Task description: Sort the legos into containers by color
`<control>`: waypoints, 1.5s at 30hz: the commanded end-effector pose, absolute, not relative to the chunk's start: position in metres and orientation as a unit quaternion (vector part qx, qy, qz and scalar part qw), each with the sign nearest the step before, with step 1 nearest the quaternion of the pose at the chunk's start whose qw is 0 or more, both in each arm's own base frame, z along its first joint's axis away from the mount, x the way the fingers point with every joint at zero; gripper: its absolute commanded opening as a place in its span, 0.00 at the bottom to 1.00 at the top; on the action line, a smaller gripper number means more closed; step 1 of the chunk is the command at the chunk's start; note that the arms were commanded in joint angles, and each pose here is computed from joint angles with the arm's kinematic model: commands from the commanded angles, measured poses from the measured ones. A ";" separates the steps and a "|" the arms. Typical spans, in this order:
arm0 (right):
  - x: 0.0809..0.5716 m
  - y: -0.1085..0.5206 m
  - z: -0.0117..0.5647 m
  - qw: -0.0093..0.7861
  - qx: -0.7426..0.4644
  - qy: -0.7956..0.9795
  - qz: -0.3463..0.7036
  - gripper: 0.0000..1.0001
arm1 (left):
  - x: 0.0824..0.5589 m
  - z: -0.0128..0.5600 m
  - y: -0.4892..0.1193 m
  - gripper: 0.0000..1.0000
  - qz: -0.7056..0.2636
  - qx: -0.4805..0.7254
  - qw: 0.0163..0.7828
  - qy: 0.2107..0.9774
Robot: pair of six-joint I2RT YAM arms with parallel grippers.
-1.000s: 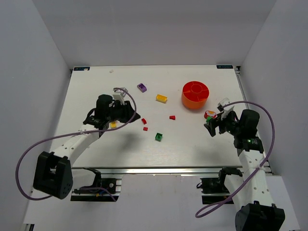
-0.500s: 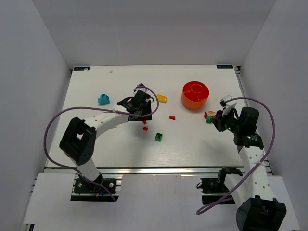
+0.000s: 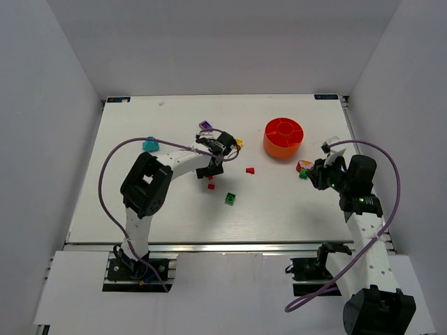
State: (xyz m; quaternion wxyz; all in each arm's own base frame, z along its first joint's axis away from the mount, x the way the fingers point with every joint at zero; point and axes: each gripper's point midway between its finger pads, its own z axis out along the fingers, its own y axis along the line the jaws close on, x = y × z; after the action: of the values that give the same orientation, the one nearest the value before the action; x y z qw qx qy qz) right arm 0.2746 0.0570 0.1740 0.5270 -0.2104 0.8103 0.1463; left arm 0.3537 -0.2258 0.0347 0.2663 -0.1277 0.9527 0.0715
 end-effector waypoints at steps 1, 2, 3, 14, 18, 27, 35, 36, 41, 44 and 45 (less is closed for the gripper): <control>0.283 0.054 0.201 0.562 -0.211 0.789 0.132 0.30 | 0.357 0.038 -0.230 0.57 0.068 -0.152 0.270 0.948; 0.283 0.055 0.201 0.561 -0.211 0.789 0.133 0.30 | 0.356 0.036 -0.231 0.56 0.067 -0.152 0.267 0.949; 0.282 0.054 0.200 0.560 -0.210 0.790 0.133 0.30 | 0.355 0.034 -0.232 0.55 0.065 -0.152 0.265 0.950; 0.282 0.054 0.202 0.563 -0.210 0.788 0.130 0.29 | 0.357 0.030 -0.241 0.17 0.047 -0.147 0.257 0.954; 0.282 0.055 0.202 0.564 -0.212 0.787 0.132 0.28 | 0.364 0.051 -0.249 0.11 0.025 -0.110 0.273 0.955; 0.280 0.059 0.202 0.562 -0.222 0.784 0.141 0.26 | 0.377 0.198 -0.371 0.00 -0.312 0.207 0.426 0.823; 0.280 0.059 0.201 0.562 -0.222 0.784 0.141 0.26 | 0.420 0.254 -0.459 0.00 -0.420 0.334 0.477 0.696; 0.280 0.060 0.201 0.562 -0.223 0.784 0.143 0.26 | 0.426 0.256 -0.464 0.00 -0.422 0.335 0.481 0.691; 0.278 0.063 0.201 0.561 -0.228 0.781 0.152 0.26 | 0.450 0.279 -0.492 0.00 -0.453 0.332 0.527 0.638; 0.276 0.066 0.202 0.561 -0.231 0.779 0.158 0.26 | 0.454 0.285 -0.501 0.03 -0.461 0.326 0.549 0.616; 0.276 0.067 0.203 0.561 -0.232 0.778 0.160 0.26 | 0.456 0.279 -0.504 0.04 -0.467 0.321 0.547 0.616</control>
State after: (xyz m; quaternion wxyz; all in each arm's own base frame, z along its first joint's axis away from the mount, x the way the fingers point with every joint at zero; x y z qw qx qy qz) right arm 0.2725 0.0617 0.1793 0.5337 -0.2178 0.8021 0.1564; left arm 0.4593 -0.4945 0.2260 0.4981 0.3121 0.6821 -0.4350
